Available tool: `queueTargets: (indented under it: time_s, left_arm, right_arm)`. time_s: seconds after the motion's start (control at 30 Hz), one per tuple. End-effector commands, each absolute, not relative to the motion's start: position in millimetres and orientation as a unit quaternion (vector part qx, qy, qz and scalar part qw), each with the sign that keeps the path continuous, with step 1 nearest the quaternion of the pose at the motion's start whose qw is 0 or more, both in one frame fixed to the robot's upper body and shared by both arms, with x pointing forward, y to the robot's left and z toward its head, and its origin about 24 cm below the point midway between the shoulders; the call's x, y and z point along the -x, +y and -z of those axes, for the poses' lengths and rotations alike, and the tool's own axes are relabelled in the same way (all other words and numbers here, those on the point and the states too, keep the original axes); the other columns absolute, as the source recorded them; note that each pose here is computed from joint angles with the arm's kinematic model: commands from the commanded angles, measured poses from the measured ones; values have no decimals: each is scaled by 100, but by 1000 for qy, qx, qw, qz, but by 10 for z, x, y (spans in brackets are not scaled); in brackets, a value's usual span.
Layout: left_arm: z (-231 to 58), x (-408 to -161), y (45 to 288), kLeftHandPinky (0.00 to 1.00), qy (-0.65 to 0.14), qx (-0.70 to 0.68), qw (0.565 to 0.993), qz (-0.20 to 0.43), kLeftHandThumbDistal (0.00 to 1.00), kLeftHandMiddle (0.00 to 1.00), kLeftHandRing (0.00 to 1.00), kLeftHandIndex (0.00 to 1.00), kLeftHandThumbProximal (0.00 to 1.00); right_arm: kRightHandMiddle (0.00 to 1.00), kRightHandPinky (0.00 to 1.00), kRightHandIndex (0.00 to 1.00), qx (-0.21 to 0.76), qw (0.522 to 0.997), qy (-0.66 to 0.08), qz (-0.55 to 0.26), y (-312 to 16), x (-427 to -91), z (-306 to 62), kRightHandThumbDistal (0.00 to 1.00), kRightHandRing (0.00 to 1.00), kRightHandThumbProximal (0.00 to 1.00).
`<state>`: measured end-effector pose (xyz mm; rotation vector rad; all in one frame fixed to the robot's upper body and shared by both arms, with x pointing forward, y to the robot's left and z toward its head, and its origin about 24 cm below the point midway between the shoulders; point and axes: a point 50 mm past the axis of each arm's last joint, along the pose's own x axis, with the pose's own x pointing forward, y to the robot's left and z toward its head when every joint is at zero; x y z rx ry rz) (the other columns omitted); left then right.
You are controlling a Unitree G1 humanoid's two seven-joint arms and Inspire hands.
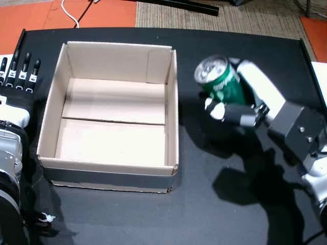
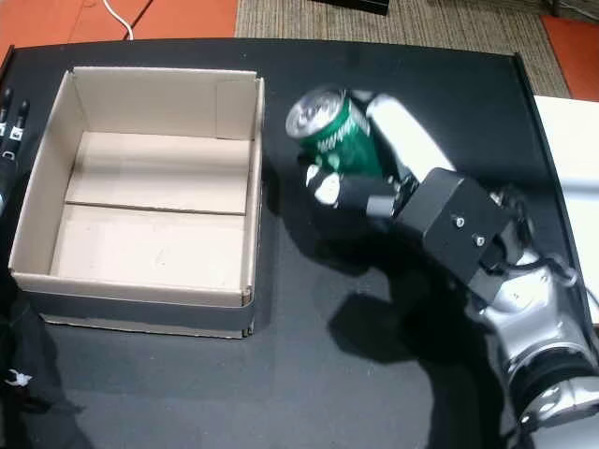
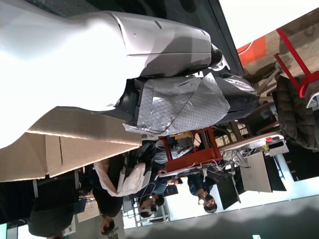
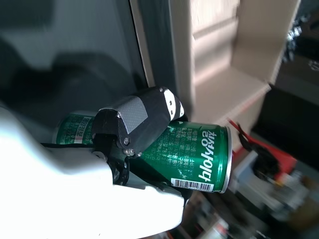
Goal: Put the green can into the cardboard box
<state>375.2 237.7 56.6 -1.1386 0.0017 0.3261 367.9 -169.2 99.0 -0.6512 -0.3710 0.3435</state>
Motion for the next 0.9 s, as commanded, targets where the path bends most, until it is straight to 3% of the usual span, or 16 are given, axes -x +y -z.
queueTargets:
  time_s: [0.0,0.17,0.27,0.4,0.5,0.6,0.67,0.73,0.8,0.87]
  left_arm:
    - [-584,-3763,2364,95,-4,535,831,-150,0,71,78,73,100]
    - [-575,-3759,2360,93,-4,536,831,-148,0,69,75,72,100]
    - [-579,-3765,2358,93,1,535,831,-152,0,66,73,69,100]
    - [-579,-3765,2355,90,2,535,831,-151,2,63,69,67,100]
    - [-578,-3765,2354,89,3,533,833,-149,2,60,68,64,97]
    - [-579,-3765,2352,86,2,534,833,-145,1,58,66,63,95]
    - [-582,-3768,2348,85,1,535,832,-147,1,58,66,63,93]
    - [-583,-3769,2346,84,1,534,833,-147,1,56,65,59,92]
    - [-582,-3769,2347,85,2,535,832,-147,3,56,65,57,91]
    - [-584,-3770,2346,86,2,535,832,-147,4,58,67,58,89]
  right_arm:
    - [26,47,26,330,892,-282,-129,-1728,-3756,-1467,3,35,0]
    - [21,42,20,343,848,-401,-56,-1807,-3764,-2005,11,29,0]
    - [18,40,19,351,813,-464,-20,-1838,-3739,-2310,1,26,0]
    - [14,36,11,355,767,-533,40,-1899,-3686,-2694,3,23,0]
    - [14,36,22,346,735,-576,89,-1964,-3625,-2893,8,22,0]
    - [14,38,19,313,715,-613,121,-2025,-3547,-2993,1,22,0]
    - [14,38,31,287,711,-628,137,-2055,-3508,-3021,0,21,0]
    - [12,36,35,266,711,-635,141,-2059,-3487,-3027,3,20,0]
    - [11,36,24,259,713,-637,136,-2045,-3487,-3023,6,20,0]
    - [12,37,20,260,716,-635,133,-2015,-3503,-3030,6,20,0]
